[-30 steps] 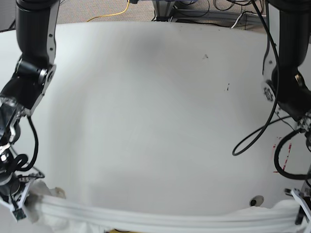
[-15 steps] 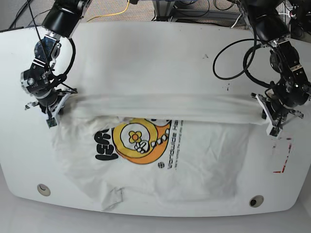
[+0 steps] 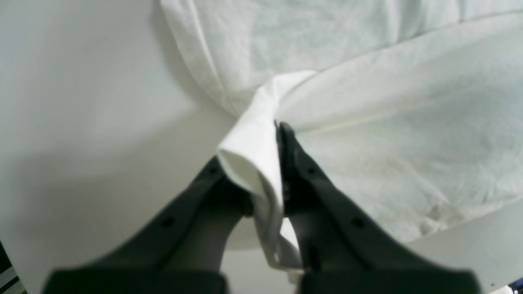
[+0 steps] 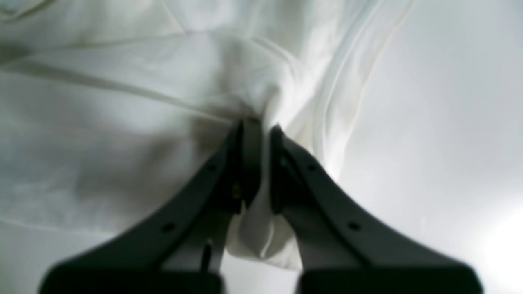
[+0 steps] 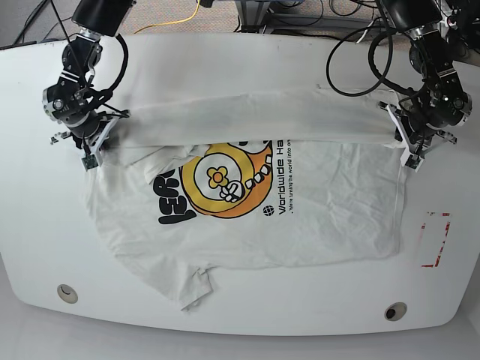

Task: Layout the t-shirt on the table in an organized manner, then fold the t-shirt properly
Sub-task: 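Lay the flipped shirt down and open both grippers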

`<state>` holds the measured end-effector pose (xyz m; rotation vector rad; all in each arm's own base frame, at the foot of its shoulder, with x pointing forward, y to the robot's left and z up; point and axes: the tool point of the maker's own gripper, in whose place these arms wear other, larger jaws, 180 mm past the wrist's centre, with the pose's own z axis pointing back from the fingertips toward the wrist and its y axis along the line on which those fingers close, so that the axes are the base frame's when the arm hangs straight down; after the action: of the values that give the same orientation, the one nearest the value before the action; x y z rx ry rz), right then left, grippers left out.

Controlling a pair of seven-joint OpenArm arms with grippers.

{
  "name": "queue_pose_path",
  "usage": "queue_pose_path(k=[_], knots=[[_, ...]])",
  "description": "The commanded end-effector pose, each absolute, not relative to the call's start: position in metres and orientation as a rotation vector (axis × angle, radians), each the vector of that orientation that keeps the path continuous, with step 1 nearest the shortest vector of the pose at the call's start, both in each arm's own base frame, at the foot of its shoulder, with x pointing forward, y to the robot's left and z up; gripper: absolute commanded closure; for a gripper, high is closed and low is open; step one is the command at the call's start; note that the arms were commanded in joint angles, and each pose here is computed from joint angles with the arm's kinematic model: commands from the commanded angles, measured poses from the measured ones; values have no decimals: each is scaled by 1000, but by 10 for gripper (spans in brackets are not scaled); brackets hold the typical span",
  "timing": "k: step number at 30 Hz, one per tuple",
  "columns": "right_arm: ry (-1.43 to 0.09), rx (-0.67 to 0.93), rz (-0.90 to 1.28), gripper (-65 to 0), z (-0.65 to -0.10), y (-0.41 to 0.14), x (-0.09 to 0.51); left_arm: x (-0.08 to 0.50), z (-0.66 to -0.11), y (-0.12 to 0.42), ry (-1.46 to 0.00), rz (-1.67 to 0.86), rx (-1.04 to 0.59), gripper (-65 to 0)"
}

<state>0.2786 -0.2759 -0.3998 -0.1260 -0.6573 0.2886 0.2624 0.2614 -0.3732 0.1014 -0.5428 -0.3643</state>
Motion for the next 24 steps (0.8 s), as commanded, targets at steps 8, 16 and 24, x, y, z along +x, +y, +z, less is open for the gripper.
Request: queue_pose_path(k=[8,16,24], knots=[[-635,-155,303,-3,-401,-282,258,254,-377,291,-498,-359,148,0],[-604,-157,310,-5,-407,-283,242,242,-387,312,-455,-294,152,0],[-606,-168,284,-6,-404,-284,230,233,-388,322,-428,-302,170,0]])
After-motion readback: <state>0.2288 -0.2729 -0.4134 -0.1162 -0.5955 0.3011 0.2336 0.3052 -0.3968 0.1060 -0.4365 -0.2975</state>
